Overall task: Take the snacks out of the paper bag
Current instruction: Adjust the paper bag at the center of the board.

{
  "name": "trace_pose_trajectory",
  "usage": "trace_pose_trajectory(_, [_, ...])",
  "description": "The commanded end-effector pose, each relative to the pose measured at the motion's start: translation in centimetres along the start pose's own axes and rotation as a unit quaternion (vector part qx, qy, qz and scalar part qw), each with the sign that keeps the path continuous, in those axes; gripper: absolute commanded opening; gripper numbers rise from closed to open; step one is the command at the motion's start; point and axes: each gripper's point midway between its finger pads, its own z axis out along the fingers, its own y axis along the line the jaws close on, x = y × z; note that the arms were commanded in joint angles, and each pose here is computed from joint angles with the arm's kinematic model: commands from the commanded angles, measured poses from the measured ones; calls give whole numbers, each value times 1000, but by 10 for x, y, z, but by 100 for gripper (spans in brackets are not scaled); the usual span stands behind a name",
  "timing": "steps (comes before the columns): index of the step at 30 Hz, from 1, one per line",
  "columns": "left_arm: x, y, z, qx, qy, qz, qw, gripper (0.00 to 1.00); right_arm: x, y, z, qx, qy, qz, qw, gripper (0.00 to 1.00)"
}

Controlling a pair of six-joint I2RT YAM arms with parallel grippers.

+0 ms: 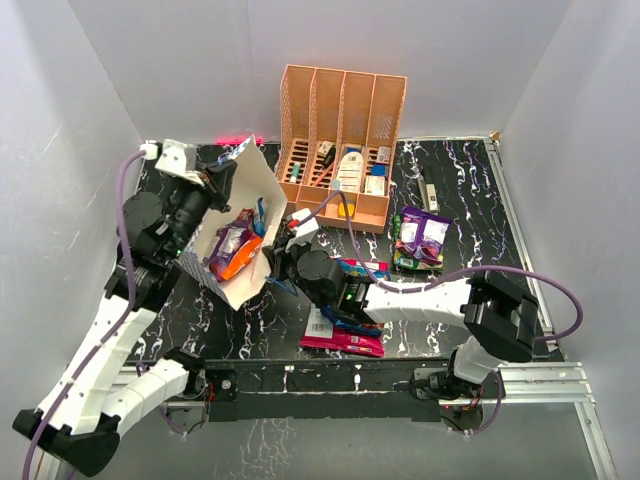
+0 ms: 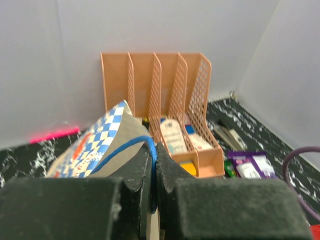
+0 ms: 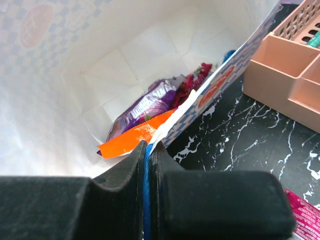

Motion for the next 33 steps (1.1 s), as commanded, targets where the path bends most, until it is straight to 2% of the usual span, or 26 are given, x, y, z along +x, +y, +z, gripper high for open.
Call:
trace_pose_trajectory(1, [-18,-15,-7,34,-6,-20,999,0,-38,12,-14,-27,-46,65,996,7])
trace_pose_trajectory(6, [13,-8,-42,9,59,-43,997,0,-2,20,-30,-60,4,101,993,12])
trace_pose_trajectory(11, [22,-11,-72,10,78,-73,994,0,15,18,-43,-73,36,96,992,18])
trace_pose_trajectory(14, [24,-18,-79,24,84,-87,992,0,24,18,-50,-83,54,86,991,24])
trace_pose_trajectory(18, [26,-29,-83,55,97,-94,989,0,33,13,-62,-91,82,62,991,38])
trace_pose_trajectory(23, [29,-26,-88,44,110,-88,989,0,42,-11,-80,-69,110,-8,992,58])
trace_pose_trajectory(27, [30,-26,-91,45,112,-93,988,0,36,-40,-96,-43,109,-95,989,68])
trace_pose_trajectory(30, [28,-28,-92,47,110,-99,988,0,21,-46,-107,-67,93,-183,977,70])
trace_pose_trajectory(33, [25,-30,-93,51,107,-104,988,0,2,-36,-118,-127,72,-274,950,71])
